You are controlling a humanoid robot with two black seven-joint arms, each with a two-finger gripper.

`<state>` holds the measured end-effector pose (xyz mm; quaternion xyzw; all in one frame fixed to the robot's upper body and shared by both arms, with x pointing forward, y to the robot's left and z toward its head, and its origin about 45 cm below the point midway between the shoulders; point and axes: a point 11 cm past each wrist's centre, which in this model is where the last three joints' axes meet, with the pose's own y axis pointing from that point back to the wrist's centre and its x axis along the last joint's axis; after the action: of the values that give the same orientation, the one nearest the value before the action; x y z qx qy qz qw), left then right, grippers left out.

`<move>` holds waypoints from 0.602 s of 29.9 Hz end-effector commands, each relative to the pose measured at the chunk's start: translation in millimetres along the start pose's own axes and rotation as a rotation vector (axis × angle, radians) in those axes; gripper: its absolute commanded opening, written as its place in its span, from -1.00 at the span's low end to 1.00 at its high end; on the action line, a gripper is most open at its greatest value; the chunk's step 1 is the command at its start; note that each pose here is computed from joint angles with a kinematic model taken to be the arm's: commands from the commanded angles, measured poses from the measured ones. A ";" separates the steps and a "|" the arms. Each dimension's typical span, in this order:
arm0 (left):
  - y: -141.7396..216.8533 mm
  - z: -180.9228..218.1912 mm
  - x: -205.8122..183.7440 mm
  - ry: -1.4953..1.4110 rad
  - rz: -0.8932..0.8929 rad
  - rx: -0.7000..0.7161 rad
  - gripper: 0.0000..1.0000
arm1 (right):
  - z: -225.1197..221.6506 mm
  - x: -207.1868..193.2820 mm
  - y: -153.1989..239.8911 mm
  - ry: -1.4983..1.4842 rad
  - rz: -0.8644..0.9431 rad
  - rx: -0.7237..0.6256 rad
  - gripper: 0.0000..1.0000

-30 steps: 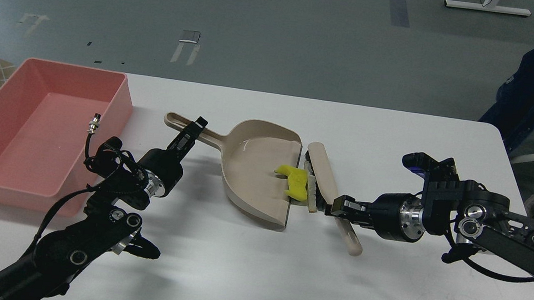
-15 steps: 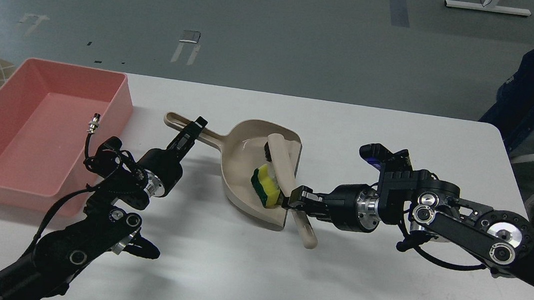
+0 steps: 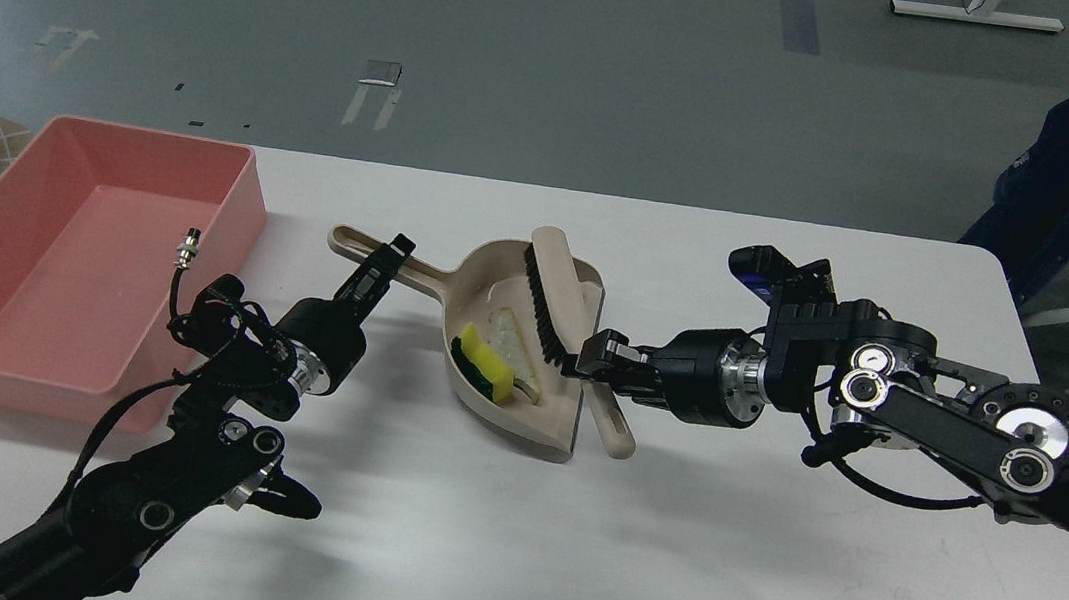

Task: Sweep and dump garbage into bin
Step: 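Sweep the brush across the dustpan toward the left gripper, then lift the dustpan with the left gripper over the pink bin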

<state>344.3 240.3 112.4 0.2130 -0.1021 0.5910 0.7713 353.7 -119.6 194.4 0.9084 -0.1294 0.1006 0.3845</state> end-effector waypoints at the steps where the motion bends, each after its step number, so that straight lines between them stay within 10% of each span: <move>1: -0.7 0.0 2.5 0.021 0.005 0.005 -1.00 | 3.7 14.7 14.5 0.002 0.041 -0.009 -1.00; 18: -20.5 23.0 18.7 0.230 0.025 0.013 -1.00 | 59.5 43.9 122.2 -0.099 0.212 -0.078 -1.00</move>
<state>362.0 244.0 125.7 0.1620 -0.0152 0.6190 0.7683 369.7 -232.8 247.5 0.8836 -0.2381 0.0963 0.3916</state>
